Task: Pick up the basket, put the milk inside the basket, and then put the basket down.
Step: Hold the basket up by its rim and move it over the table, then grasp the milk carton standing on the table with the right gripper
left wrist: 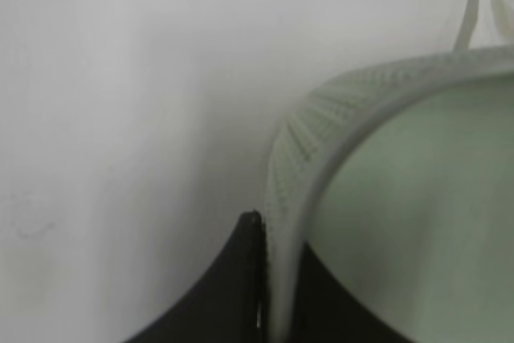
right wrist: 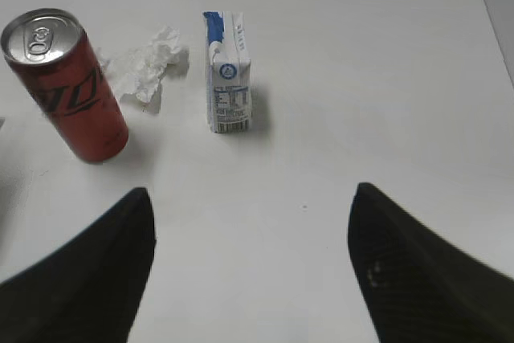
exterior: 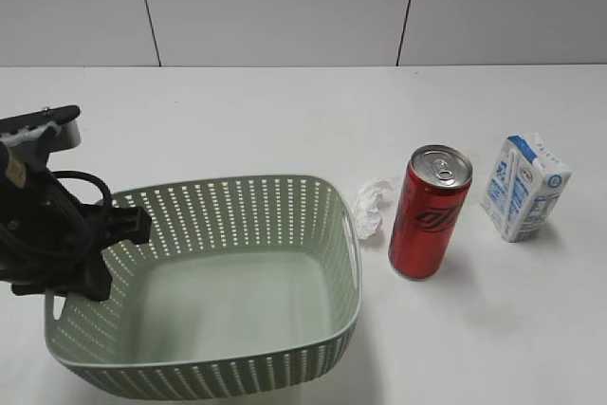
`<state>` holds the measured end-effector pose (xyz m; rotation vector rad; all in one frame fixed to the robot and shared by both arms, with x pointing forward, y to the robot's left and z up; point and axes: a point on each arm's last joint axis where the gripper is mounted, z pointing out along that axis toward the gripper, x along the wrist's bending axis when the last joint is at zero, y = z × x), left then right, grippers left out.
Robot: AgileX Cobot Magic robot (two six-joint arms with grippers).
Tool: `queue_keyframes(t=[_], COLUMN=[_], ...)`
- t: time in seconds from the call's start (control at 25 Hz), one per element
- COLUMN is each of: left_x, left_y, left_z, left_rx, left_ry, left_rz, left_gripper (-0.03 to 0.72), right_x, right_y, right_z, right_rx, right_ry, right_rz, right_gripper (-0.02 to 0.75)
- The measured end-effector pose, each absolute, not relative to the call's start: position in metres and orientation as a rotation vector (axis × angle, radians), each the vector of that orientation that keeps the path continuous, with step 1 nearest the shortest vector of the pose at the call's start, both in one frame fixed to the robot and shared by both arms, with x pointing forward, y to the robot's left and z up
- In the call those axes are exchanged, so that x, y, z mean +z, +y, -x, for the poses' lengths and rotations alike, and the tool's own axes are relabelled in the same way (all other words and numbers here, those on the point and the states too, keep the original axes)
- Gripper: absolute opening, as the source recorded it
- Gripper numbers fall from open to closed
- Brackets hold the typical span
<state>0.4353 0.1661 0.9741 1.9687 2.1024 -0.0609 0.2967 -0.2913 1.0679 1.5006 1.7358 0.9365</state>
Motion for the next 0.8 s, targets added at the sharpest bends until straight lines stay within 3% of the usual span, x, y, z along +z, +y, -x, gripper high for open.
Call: queue_keyframes(t=[0.36, 0.8], left_x=[0.973, 0.973], left_y=[0.168, 0.169], left_z=[-0.437, -0.437], left_rx=[-0.016, 0.003], left_ry=[2.088, 2.038], left_rz=[-1.996, -2.055], left_gripper=[0.006, 0.006], right_x=[1.078, 1.027], right_y=[-0.276, -0.264], right_z=[-0.404, -0.523], right_rx=[0.779, 0.572], right_ry=[1.972, 2.189], right_rz=[-1.625, -1.681], right_gripper=[0.587, 0.587])
